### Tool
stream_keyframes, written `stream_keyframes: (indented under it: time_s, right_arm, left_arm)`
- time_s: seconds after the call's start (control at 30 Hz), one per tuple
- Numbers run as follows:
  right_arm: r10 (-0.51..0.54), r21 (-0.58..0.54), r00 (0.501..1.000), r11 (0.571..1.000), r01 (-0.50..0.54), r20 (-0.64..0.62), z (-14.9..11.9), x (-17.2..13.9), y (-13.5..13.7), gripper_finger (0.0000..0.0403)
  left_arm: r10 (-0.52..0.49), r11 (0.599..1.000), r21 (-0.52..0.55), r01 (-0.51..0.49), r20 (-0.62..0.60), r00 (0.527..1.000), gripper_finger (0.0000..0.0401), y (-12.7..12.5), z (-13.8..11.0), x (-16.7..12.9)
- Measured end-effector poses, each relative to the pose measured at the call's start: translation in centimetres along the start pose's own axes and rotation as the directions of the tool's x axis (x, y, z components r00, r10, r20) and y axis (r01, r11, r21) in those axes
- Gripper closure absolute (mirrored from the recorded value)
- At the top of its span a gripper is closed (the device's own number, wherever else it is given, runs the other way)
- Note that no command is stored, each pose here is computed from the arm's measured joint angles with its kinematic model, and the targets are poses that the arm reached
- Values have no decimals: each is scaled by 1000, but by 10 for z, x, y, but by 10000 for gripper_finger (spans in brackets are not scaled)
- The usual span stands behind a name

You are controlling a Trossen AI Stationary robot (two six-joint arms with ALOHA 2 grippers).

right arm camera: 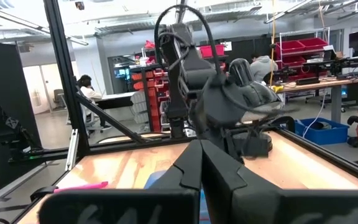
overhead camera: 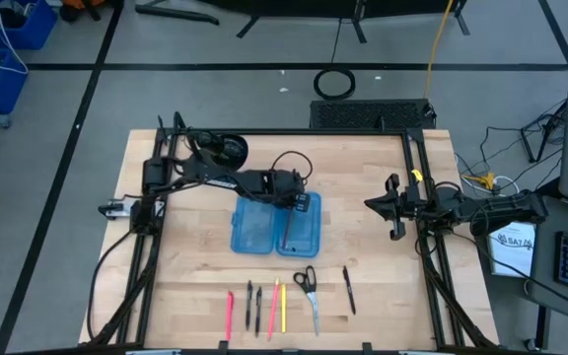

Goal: Pick & place school supplies into a supply box
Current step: Put the brown pencil into the blue box, then put the black scissors into the blue box

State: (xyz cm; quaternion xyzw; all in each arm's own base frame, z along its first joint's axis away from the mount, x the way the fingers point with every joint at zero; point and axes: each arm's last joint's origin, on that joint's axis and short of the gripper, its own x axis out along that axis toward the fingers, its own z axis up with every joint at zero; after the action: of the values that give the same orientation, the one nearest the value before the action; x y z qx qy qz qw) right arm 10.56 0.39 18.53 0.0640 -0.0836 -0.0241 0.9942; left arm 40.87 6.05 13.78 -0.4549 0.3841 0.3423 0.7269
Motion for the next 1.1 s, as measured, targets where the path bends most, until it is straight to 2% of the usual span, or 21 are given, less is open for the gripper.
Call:
stream_keyframes:
  time_s: [0.37, 0.77, 0.9, 1.1]
  right_arm:
    - [0, 0, 1000, 1000, 0, -1, 0, 0, 0, 403]
    - [0, -1, 1000, 1000, 0, -7, -1, 0, 0, 403]
    - [0, -1, 1000, 1000, 0, -7, -1, 0, 0, 403]
    - [1, -1, 1000, 1000, -1, -11, -1, 0, 0, 403]
  left_arm:
    - [4, 1000, -13, -4, 16, 1000, 377, -2, -4, 0]
    - [-25, 1000, 15, 25, 5, 1000, 259, -5, -3, -2]
    - [-66, 997, 35, 65, 41, 997, 240, -10, 1, -12]
    - [-161, 984, 97, 151, 106, 981, 245, -22, 11, -53]
